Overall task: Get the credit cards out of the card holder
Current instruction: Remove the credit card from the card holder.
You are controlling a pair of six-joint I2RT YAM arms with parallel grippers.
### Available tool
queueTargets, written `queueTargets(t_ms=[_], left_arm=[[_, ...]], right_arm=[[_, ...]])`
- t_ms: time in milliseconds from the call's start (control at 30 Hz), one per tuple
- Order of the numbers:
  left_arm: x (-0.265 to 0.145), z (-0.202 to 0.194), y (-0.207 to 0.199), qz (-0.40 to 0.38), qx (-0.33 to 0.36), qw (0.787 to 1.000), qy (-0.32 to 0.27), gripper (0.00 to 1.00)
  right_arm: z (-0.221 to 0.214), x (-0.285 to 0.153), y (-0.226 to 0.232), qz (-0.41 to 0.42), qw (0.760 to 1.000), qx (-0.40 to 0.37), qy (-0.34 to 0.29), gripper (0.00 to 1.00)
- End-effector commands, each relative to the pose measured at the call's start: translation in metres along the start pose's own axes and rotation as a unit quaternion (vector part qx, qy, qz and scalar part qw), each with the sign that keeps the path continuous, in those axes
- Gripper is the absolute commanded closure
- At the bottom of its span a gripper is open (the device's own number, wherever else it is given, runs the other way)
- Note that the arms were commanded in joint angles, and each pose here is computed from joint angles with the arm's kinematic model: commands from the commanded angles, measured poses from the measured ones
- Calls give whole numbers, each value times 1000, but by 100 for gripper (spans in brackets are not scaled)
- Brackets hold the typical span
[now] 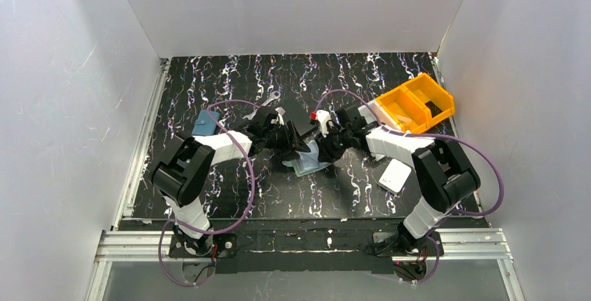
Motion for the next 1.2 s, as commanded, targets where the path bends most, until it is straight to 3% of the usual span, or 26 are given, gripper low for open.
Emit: queueTargets(t_ms=[0,467,867,1033,1167], left_arm=[[-12,1,-16,-21,23,999,-19,48],[4,5,-6,-1,7,1000,-13,46],[12,7,-15,-11,7,1000,8,46],[16,9,-25,-22,7,1000,16,46],[20,9,-33,-36,9,999,25,46]], right_arm=[[27,-18,-3,21,998,-9,-54,61],[41,-46,-9,16,994,-28,-106,53],[26,-48,-43,-78,994,29,-74,48],[9,-29,-46,-66,994,78,-32,56],[4,-24,-46,-59,994,93,-23,78]])
Point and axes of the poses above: each gripper's point midway between its finger pads, its own x axis out along the fingers, its own y axis along the line the jaws close on, z = x × y, the point moved 4 cm from there along -x, back along the fingers, and after that the axes turned 14 degrees about -x, right-handed, at the moved point
